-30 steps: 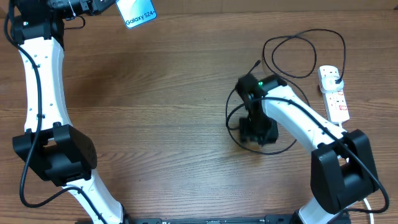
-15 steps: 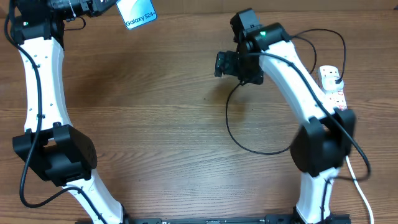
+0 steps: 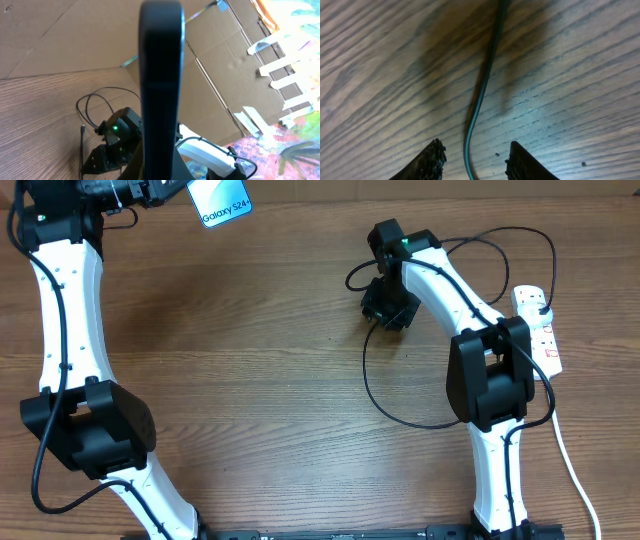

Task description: Plug charger to phone and switch on socket

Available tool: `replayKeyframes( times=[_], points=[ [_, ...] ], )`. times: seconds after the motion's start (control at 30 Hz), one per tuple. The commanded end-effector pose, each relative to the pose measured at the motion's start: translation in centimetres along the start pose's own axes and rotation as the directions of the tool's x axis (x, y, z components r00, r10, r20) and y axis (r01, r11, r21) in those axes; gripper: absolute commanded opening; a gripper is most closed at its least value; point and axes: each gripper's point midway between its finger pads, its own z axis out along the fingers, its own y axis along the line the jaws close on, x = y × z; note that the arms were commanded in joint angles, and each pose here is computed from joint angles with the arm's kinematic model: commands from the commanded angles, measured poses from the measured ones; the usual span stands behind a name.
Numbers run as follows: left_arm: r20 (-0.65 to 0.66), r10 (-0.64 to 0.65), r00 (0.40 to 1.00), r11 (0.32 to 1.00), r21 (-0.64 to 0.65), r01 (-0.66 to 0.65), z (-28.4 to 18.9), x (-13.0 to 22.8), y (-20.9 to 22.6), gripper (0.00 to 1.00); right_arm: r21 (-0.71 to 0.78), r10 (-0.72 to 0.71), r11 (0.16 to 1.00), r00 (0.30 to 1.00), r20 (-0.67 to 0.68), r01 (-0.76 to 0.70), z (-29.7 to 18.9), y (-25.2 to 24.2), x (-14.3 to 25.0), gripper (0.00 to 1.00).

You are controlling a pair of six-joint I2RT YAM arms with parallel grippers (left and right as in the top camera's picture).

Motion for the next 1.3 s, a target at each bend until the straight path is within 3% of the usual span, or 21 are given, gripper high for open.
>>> replayKeyframes(
  times=[0.0,0.17,0.23,0.27,0.4,0.5,0.63,0.83,0.97,1.1,1.17,1.2,1.23,1.27],
  points=[
    [-0.015,0.064,0.998,0.998,0.026,-0.063,-0.1,0.0,-1.6,0.04,0.02,0.024,1.0,1.0,-0.014,-0.024,1.6,0.0,-0.2,0.4],
    [-0.015,0.064,0.998,0.998,0.026,-0.063,-0.1,0.0,-1.6,0.04,0.022,0.01,1.0,1.0,-0.02,-0.009,2.3,0.3,0.4,0.38],
    [-0.016,0.063,0.998,0.998,0.027,-0.062,-0.1,0.0,-1.6,0.04,0.026,0.007,1.0,1.0,-0.03,-0.006,3.1,0.1,0.8,0.28],
    [-0.016,0.061,0.998,0.998,0.027,-0.06,-0.1,0.0,-1.6,0.04,0.032,0.009,0.999,0.999,-0.05,-0.007,3.6,-0.2,1.3,0.16],
    [-0.015,0.061,0.998,0.998,0.027,-0.06,-0.1,0.0,-1.6,0.04,-0.025,-0.118,0.993,0.984,-0.131,0.116,4.3,0.5,3.4,0.04],
    [-0.016,0.061,0.998,0.998,0.027,-0.06,-0.1,0.0,-1.6,0.04,-0.035,-0.24,0.971,0.955,-0.176,0.238,4.2,0.8,5.4,0.04],
    [-0.015,0.061,0.998,0.998,0.026,-0.06,-0.1,0.0,-1.6,0.04,0.009,-0.481,0.855,0.801,-0.358,0.518,3.6,-0.8,12.0,0.04],
    [-0.015,0.061,0.998,0.998,0.026,-0.061,-0.1,0.0,-1.6,0.04,0.036,-0.518,0.77,0.657,-0.549,0.637,6.2,-3.9,21.3,0.04],
    [-0.009,0.064,0.998,0.998,0.022,-0.064,-0.4,-0.2,-1.5,0.04,0.065,-0.522,0.729,0.614,-0.592,0.682,6.2,-5.7,24.2,0.04],
    [-0.007,0.064,0.998,0.998,0.019,-0.064,-0.4,-0.2,-1.5,0.04,0.085,-0.51,0.727,0.619,-0.597,0.681,4.8,-6.0,24.9,0.05],
    [-0.003,0.064,0.998,0.998,0.014,-0.064,-0.4,-0.3,-1.4,0.04,0.102,-0.512,0.738,0.652,-0.559,0.667,3.4,-5.7,24.2,0.23],
    [0.001,0.064,0.998,0.998,0.009,-0.064,-0.4,-0.3,-1.3,0.04,0.116,-0.509,0.747,0.676,-0.533,0.655,2.8,-5.7,23.5,0.47],
    [0.003,0.064,0.998,0.998,0.006,-0.064,-0.4,-0.4,-1.3,0.04,0.114,-0.514,0.75,0.682,-0.521,0.652,2.4,-5.6,23.2,0.63],
    [0.003,0.064,0.998,0.998,0.006,-0.064,-0.4,-0.4,-1.3,0.04,0.106,-0.52,0.756,0.691,-0.502,0.646,1.7,-5.4,22.8,0.97]
  ],
)
